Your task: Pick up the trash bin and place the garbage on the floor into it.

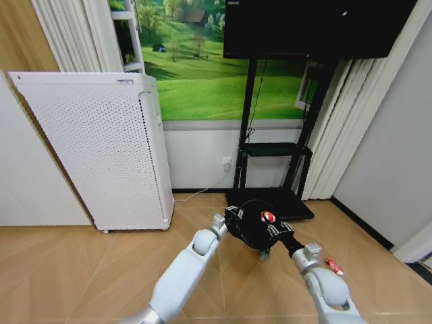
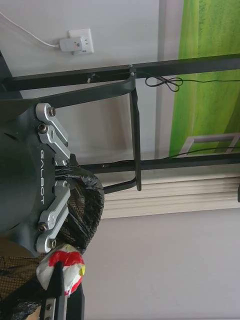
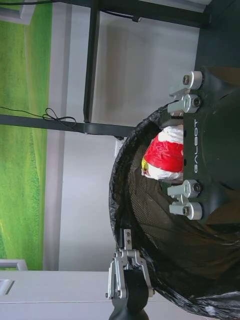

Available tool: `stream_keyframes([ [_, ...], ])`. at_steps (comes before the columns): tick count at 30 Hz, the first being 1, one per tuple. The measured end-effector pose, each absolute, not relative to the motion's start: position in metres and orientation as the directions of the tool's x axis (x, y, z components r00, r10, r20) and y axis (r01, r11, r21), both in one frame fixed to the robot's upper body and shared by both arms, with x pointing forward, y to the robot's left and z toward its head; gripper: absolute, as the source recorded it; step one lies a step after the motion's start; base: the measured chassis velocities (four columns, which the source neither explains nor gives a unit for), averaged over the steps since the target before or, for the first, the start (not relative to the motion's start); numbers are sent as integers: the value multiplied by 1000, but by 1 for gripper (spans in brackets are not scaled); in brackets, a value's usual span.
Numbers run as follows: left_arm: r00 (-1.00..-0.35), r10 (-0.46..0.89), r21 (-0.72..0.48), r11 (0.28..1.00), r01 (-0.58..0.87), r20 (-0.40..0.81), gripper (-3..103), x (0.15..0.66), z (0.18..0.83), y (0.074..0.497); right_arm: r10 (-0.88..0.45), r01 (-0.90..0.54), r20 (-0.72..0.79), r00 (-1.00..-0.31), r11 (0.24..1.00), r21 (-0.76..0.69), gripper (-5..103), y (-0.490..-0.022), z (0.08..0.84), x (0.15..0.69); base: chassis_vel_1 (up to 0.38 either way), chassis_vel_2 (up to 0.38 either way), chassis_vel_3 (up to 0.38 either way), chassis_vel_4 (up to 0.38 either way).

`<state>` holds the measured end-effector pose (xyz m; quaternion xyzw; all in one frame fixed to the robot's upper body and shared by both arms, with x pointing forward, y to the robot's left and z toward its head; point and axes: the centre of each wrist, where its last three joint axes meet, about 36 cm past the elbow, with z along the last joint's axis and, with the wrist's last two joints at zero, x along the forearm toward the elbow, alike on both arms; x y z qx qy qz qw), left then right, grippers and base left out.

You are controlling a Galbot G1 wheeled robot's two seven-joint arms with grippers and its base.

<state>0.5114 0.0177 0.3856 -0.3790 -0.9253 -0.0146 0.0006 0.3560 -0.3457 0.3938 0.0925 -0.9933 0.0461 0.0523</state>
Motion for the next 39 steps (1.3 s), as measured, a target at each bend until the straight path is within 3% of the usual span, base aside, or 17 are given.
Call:
stream_keyframes([
  [2, -713, 701, 28, 713, 701, 12, 7, 512, 385, 18, -179, -189, 115, -977, 979, -82, 61, -345, 393, 355, 0, 0, 0, 0],
  [5, -714, 700, 28, 714, 700, 14, 7, 515, 383, 18, -182, -194, 129, -975, 977, -93, 78, -344, 392, 354, 0, 0, 0, 0],
  [7, -715, 699, 28, 714, 699, 14, 7, 516, 383, 18, -183, -196, 131, -974, 976, -95, 78, -344, 392, 354, 0, 0, 0, 0],
  [8, -715, 699, 27, 714, 699, 13, 7, 516, 382, 17, -184, -198, 134, -974, 975, -99, 89, -344, 393, 354, 0, 0, 0, 0],
  [10, -715, 699, 27, 715, 699, 11, 7, 516, 382, 17, -182, -197, 135, -974, 975, -100, 89, -344, 393, 354, 0, 0, 0, 0],
  [11, -716, 698, 26, 715, 698, 10, 7, 516, 382, 17, -176, -190, 136, -975, 976, -101, 97, -344, 393, 354, 0, 0, 0, 0],
  [21, -784, 620, 31, 784, 621, 12, 7, 526, 388, 69, -17, -21, 69, -997, 998, -66, 100, -354, 415, 323, 0, 0, 0, 0],
  [39, -801, 598, 50, 800, 598, 15, 7, 508, 399, 98, -17, -26, 167, -986, 998, -50, 100, -350, 392, 324, -15, -15, 23, 15],
])
